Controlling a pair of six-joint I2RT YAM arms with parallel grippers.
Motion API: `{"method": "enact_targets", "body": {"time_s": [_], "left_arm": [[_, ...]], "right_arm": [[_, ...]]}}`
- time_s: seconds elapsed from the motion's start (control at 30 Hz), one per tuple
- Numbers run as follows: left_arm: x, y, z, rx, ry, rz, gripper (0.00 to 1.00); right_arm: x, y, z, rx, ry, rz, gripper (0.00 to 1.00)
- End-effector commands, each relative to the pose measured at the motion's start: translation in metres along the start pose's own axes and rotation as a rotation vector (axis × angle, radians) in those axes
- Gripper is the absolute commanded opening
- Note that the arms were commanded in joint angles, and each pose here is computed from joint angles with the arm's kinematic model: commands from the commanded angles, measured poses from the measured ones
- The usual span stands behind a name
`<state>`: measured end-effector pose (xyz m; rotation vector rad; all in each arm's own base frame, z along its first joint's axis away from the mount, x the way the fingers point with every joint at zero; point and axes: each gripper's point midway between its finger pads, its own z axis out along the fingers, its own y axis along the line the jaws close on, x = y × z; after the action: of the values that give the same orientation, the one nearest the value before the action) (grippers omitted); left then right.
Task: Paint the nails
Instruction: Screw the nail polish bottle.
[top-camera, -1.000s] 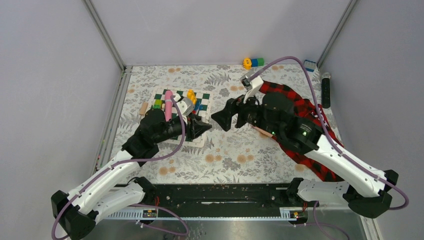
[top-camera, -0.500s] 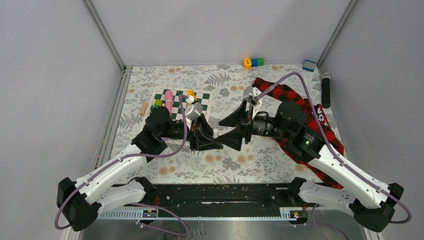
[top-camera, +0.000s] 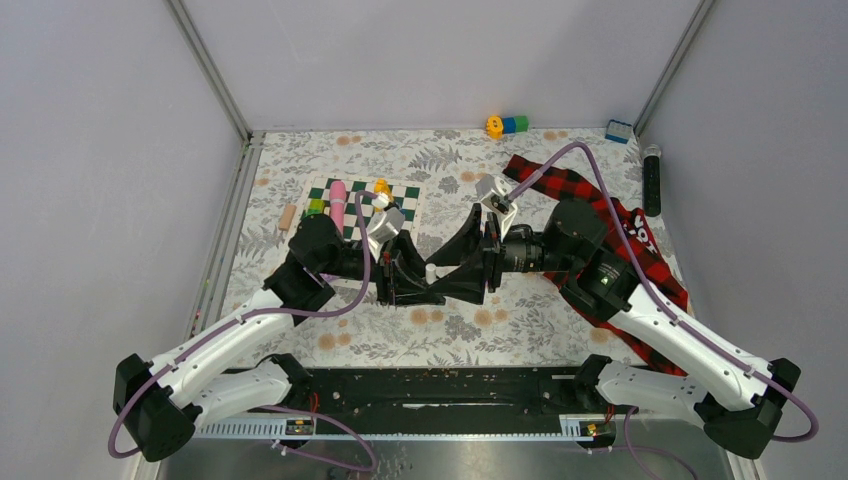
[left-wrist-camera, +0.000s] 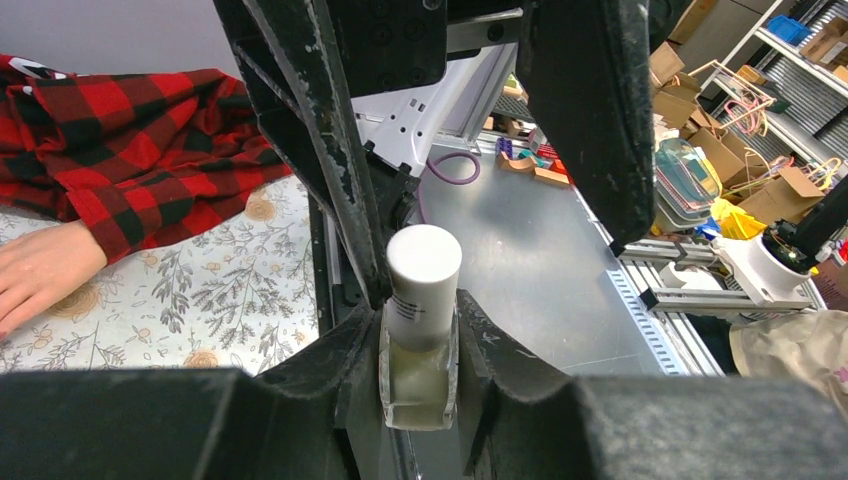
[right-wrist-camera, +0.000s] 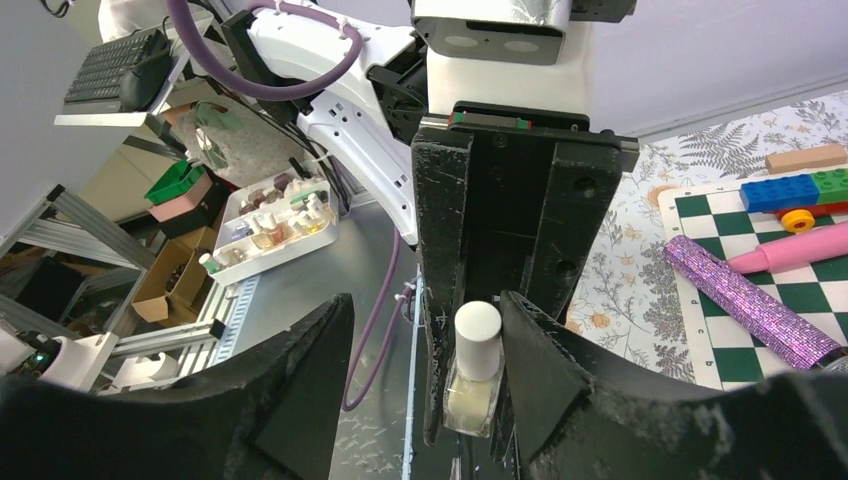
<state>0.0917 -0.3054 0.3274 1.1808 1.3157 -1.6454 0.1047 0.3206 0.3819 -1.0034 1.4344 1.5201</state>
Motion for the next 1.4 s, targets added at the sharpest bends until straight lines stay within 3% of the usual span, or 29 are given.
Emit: {"method": "enact_targets", "body": {"time_s": [0.0, 0.47, 0.77, 1.37], "left_arm": [[-0.029, -0.021, 0.0, 0.063, -0.045, 0.108, 0.0], [-0.033, -0.023, -0.002, 0.046, -0.069, 0.131, 0.0], [-0.038, -0.017, -0.005, -0.019, -0.105, 0.158, 0.0], [-0.056, 0.042, -0.045, -0.511, -0.234, 0.236, 0.0]], "right_arm": [[-0.014, 0.011, 0.002, -0.064, -0.032, -0.024, 0.61], [-0.004, 0.006, 0.011, -0.091, 0.013, 0.017, 0.41], [0.003, 0.002, 0.011, -0.083, 0.028, 0.027, 0.0], [0.031, -0.04, 0.014, 0.131, 0.112, 0.17, 0.0]]}}
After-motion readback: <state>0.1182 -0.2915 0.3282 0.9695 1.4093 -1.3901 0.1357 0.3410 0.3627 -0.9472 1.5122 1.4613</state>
